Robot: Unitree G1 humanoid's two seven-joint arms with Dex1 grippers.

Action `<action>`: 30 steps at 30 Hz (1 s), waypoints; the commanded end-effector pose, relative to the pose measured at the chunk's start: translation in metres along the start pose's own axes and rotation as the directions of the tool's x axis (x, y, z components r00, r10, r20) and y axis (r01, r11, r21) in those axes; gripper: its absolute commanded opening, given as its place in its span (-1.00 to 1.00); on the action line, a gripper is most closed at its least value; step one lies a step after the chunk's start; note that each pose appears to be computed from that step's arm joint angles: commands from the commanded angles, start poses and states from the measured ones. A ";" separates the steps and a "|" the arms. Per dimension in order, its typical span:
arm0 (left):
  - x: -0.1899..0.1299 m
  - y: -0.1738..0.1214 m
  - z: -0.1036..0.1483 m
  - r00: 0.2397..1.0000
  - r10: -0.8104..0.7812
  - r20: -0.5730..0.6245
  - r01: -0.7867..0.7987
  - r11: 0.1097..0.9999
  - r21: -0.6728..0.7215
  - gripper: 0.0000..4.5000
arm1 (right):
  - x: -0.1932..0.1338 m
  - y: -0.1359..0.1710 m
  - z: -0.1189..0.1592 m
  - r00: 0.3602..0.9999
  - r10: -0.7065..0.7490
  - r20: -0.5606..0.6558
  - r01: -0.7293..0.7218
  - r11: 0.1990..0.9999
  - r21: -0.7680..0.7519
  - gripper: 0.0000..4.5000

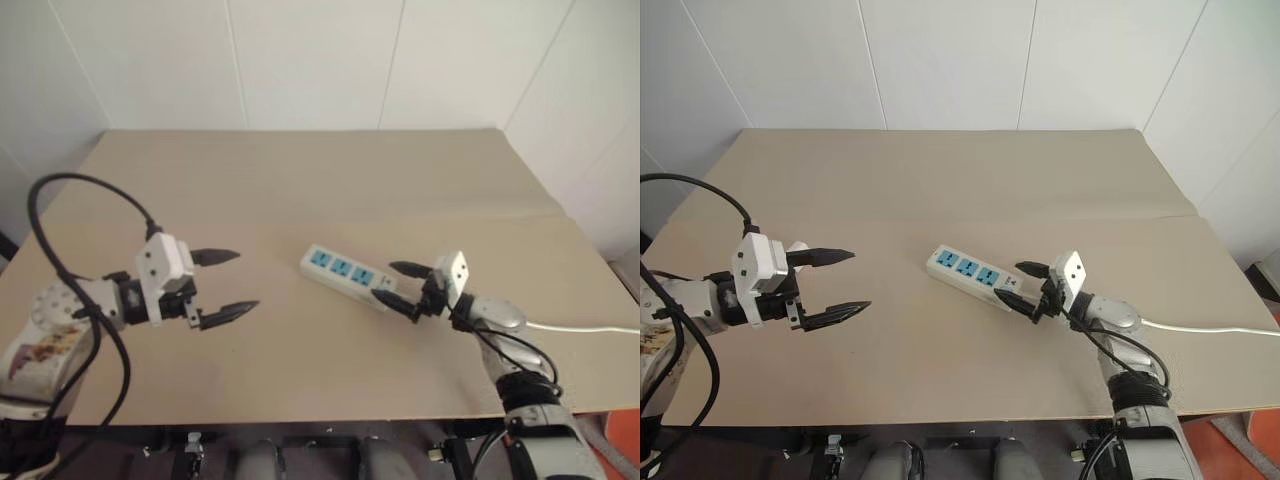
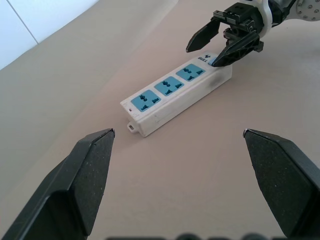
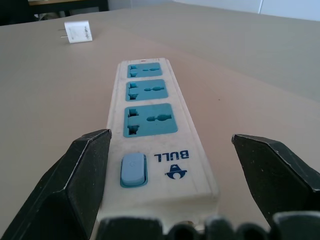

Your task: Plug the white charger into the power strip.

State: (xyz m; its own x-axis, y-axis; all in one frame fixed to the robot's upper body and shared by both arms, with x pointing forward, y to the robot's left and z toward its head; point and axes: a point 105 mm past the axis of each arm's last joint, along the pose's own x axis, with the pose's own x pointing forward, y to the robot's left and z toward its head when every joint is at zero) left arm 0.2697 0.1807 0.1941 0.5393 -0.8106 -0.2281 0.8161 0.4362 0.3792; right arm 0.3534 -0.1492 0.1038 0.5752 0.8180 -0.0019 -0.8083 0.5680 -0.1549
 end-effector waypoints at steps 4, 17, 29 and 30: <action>-0.003 0.001 0.009 1.000 0.009 0.013 -0.009 0.999 0.043 1.00 | 0.003 0.011 0.003 0.999 0.032 0.019 -0.032 0.999 -0.015 0.99; -0.004 0.003 0.011 1.000 -0.002 0.009 0.002 0.999 0.054 1.00 | 0.030 0.004 -0.022 0.999 0.029 -0.043 -0.027 0.999 0.029 0.99; -0.007 0.005 0.012 1.000 0.008 0.000 -0.008 0.998 0.062 1.00 | 0.029 0.017 -0.042 0.990 0.109 -0.090 -0.105 0.993 0.051 0.52; -0.007 0.006 0.012 1.000 0.008 -0.001 -0.008 0.998 0.063 1.00 | 0.030 0.018 -0.043 0.989 0.115 -0.092 -0.111 0.993 0.047 0.52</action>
State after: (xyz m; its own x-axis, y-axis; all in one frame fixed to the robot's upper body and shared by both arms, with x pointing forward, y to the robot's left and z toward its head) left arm 0.2686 0.1825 0.1957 0.5331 -0.8088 -0.2482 0.8198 0.4212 0.3880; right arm 0.3708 -0.1209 0.0810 0.5200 0.8532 -0.0405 -0.8480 0.5100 -0.1444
